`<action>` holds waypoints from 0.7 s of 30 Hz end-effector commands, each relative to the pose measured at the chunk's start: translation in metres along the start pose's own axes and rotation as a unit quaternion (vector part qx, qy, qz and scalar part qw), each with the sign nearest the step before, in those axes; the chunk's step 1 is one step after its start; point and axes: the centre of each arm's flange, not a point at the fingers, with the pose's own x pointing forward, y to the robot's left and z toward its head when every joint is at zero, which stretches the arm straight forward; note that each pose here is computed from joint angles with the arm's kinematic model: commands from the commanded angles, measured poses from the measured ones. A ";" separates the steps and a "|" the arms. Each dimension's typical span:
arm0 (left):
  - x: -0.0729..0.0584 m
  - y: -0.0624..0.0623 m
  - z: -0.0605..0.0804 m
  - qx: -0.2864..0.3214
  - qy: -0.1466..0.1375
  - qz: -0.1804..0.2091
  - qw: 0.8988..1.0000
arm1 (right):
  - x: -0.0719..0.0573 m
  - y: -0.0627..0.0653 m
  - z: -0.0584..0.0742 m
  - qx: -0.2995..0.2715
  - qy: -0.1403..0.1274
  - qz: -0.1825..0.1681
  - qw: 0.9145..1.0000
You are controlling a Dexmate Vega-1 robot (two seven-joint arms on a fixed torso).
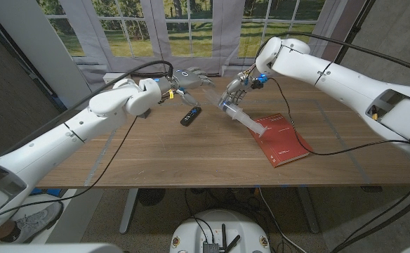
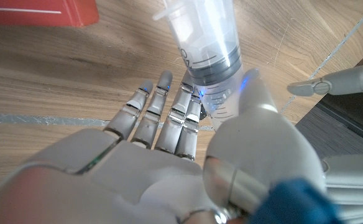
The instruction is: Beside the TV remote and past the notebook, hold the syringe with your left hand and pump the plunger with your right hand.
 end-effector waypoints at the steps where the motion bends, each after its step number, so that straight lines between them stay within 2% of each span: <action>1: 0.012 0.000 0.009 0.058 0.005 0.017 0.998 | 0.002 -0.004 0.005 0.003 -0.012 0.014 1.000; 14: 0.019 -0.007 0.022 0.098 0.009 0.026 0.995 | -0.001 -0.003 0.006 0.007 -0.022 0.017 1.000; 21: 0.022 -0.011 0.025 0.097 0.007 0.030 0.995 | -0.003 -0.001 0.007 0.007 -0.026 0.017 0.999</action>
